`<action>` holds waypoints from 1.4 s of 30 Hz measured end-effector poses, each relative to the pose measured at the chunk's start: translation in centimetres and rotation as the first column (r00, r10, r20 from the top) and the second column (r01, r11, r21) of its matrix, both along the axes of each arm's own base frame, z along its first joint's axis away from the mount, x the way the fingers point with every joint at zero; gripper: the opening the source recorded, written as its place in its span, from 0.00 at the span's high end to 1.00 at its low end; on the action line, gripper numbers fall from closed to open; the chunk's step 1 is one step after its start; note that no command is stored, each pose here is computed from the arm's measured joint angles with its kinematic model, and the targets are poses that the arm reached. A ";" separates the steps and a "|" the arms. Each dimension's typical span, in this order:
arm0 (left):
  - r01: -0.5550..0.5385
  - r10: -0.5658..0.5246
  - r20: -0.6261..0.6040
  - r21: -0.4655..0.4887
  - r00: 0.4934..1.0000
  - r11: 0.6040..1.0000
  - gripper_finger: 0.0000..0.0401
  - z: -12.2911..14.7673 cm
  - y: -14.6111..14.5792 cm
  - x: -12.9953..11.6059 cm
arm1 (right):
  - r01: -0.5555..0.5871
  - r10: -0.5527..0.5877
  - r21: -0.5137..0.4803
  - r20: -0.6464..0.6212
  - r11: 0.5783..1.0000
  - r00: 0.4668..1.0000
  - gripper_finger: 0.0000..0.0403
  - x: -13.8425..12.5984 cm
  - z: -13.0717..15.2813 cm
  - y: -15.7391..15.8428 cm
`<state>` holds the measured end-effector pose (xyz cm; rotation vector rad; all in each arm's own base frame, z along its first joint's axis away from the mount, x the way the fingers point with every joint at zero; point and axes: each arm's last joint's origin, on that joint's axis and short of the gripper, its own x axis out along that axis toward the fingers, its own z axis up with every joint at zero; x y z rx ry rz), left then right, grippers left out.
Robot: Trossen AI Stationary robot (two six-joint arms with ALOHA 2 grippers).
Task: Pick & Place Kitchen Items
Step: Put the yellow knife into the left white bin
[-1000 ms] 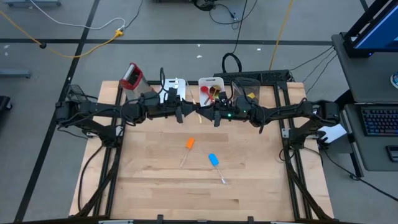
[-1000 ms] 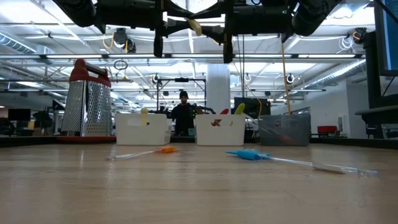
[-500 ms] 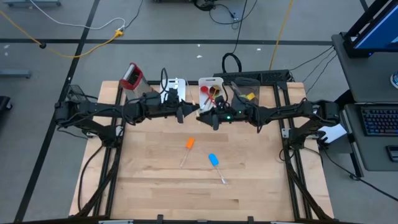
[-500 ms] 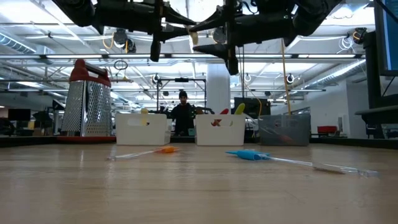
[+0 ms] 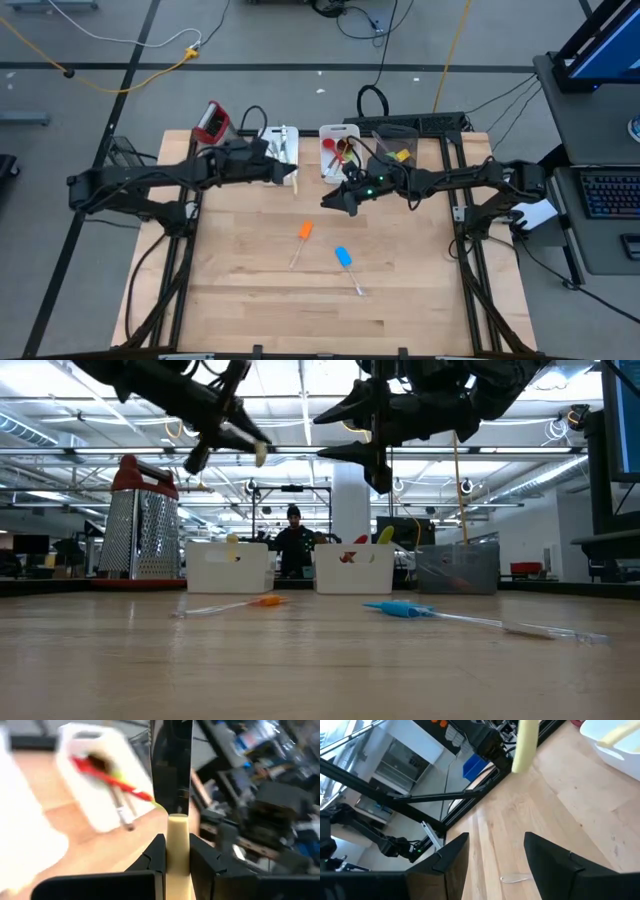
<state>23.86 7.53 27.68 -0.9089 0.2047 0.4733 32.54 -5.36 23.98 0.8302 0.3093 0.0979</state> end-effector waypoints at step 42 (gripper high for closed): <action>-0.468 -0.316 -0.684 -0.700 0.658 0.540 0.90 -4.6 12.0 1.3 | -0.280 0.285 -0.063 0.097 0.958 0.954 0.57 -2.4 0.4 -5.9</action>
